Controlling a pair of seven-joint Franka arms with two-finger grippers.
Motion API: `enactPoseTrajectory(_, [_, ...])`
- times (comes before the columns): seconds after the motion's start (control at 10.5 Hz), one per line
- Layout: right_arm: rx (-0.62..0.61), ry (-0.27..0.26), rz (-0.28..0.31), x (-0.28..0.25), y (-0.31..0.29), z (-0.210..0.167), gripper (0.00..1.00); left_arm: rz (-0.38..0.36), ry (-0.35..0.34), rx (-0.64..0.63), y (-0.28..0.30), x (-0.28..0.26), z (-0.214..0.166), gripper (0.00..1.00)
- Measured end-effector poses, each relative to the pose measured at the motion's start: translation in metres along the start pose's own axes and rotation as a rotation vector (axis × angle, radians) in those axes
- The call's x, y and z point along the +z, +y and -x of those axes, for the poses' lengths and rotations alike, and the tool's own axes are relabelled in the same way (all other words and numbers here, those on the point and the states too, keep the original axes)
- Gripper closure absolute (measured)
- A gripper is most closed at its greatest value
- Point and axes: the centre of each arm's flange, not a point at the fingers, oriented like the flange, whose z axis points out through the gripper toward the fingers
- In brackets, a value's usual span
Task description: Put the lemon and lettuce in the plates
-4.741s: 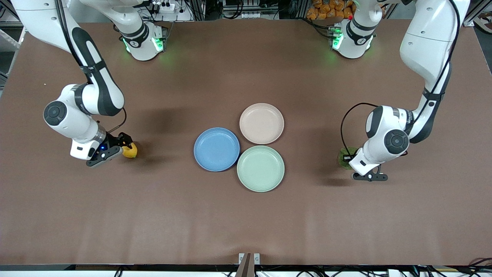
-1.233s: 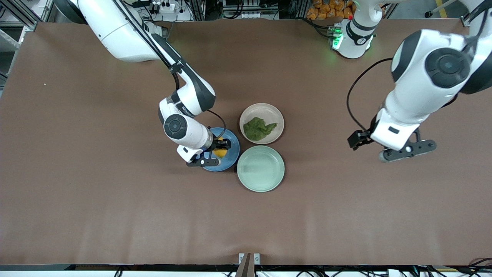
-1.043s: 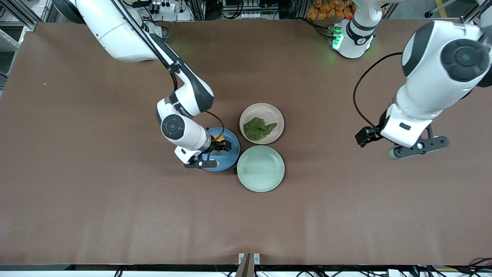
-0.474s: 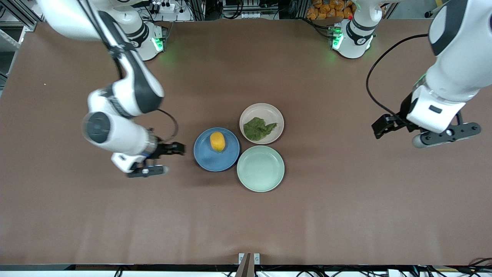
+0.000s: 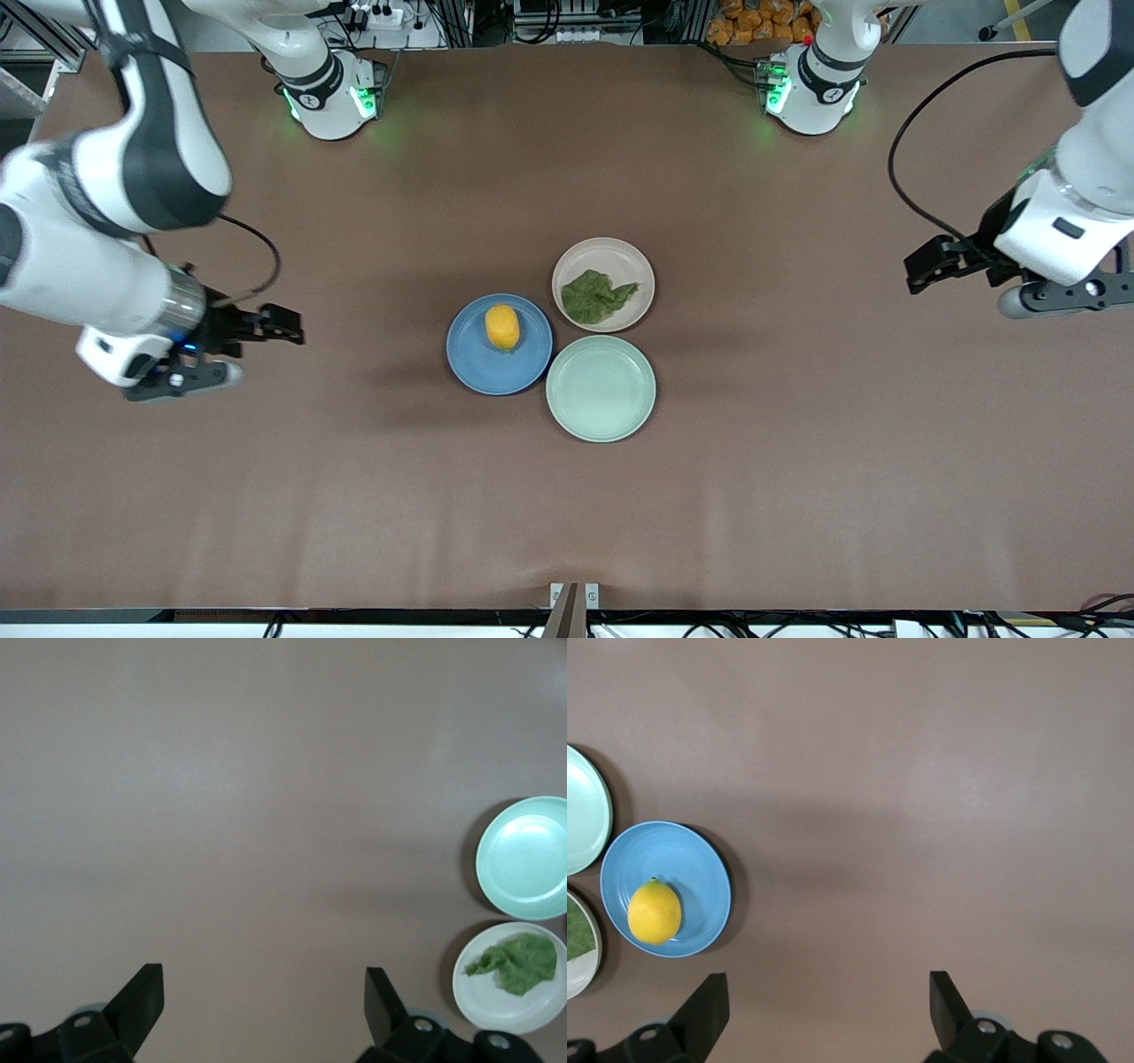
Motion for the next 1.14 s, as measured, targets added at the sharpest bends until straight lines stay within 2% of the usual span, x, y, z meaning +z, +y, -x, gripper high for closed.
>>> enactPoseTrajectory(0.19, [0.014, 0.026, 0.024, -0.057, 0.015, 0.027, 0.0, 0.005, -0.016, 0.022, -0.021, -0.008, 0.006, 0.0])
enactPoseTrajectory(0.47, [0.002, 0.06, 0.139, -0.117, 0.011, 0.063, 0.0, 0.004, -0.001, 0.022, -0.022, -0.024, 0.015, 0.0])
enactPoseTrajectory(0.76, [0.064, 0.07, 0.151, -0.126, -0.011, 0.066, 0.0, 0.003, -0.004, 0.024, -0.021, -0.027, 0.018, 0.0])
enactPoseTrajectory(1.14, [0.092, 0.07, 0.153, -0.125, -0.002, 0.066, 0.0, 0.0, -0.021, 0.026, -0.02, -0.027, 0.021, 0.0])
